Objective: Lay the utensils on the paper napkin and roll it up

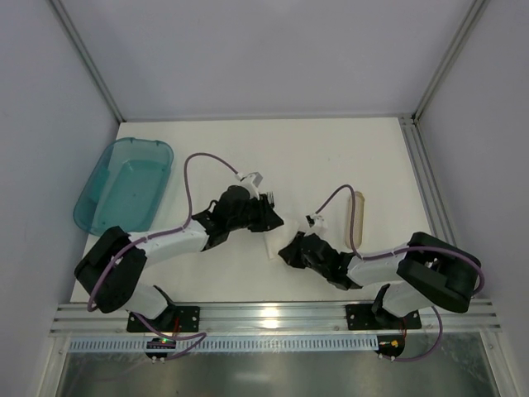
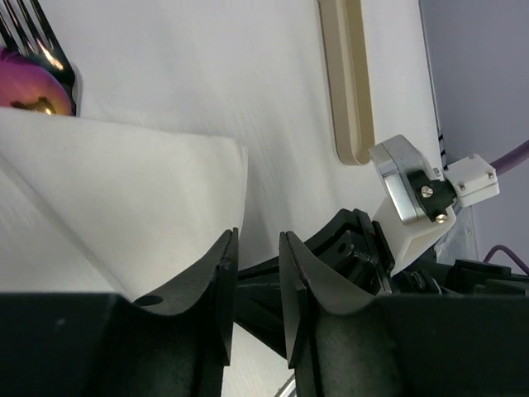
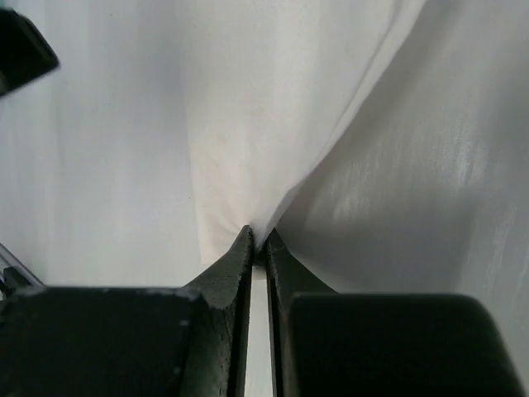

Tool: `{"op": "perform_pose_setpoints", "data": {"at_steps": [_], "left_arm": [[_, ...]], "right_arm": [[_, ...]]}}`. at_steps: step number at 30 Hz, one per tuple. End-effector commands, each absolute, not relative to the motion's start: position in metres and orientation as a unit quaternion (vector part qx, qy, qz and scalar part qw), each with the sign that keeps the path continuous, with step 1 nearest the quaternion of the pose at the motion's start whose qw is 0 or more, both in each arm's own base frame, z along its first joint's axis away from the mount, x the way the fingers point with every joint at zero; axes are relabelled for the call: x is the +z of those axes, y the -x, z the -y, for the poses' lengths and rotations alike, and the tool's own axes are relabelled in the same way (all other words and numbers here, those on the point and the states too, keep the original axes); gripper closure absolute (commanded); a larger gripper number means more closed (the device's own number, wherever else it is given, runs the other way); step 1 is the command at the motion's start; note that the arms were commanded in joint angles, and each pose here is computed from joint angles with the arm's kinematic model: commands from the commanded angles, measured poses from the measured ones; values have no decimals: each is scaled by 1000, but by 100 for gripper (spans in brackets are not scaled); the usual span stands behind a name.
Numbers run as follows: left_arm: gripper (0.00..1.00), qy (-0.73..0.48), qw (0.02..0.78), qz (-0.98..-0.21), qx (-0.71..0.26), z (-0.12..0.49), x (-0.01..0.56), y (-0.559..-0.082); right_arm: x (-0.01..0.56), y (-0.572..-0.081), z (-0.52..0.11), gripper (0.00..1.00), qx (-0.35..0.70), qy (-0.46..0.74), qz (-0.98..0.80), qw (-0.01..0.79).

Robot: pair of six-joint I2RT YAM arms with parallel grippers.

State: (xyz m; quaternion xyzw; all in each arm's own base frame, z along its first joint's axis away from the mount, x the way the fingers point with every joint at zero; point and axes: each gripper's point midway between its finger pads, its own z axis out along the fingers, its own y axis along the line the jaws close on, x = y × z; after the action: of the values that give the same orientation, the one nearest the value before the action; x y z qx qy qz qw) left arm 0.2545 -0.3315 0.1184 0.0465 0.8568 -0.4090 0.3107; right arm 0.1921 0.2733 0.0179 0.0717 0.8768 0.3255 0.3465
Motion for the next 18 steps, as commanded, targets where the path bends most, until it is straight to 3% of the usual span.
{"op": "perform_pose_setpoints", "data": {"at_steps": [1, 18], "left_arm": [[74, -42, 278, -872, -401, 326, 100, -240], [89, -40, 223, -881, -415, 326, 38, -197]], "right_arm": [[16, -196, -279, 91, 324, -76, -878, 344], [7, -194, -279, 92, 326, -105, -881, 327]]}}
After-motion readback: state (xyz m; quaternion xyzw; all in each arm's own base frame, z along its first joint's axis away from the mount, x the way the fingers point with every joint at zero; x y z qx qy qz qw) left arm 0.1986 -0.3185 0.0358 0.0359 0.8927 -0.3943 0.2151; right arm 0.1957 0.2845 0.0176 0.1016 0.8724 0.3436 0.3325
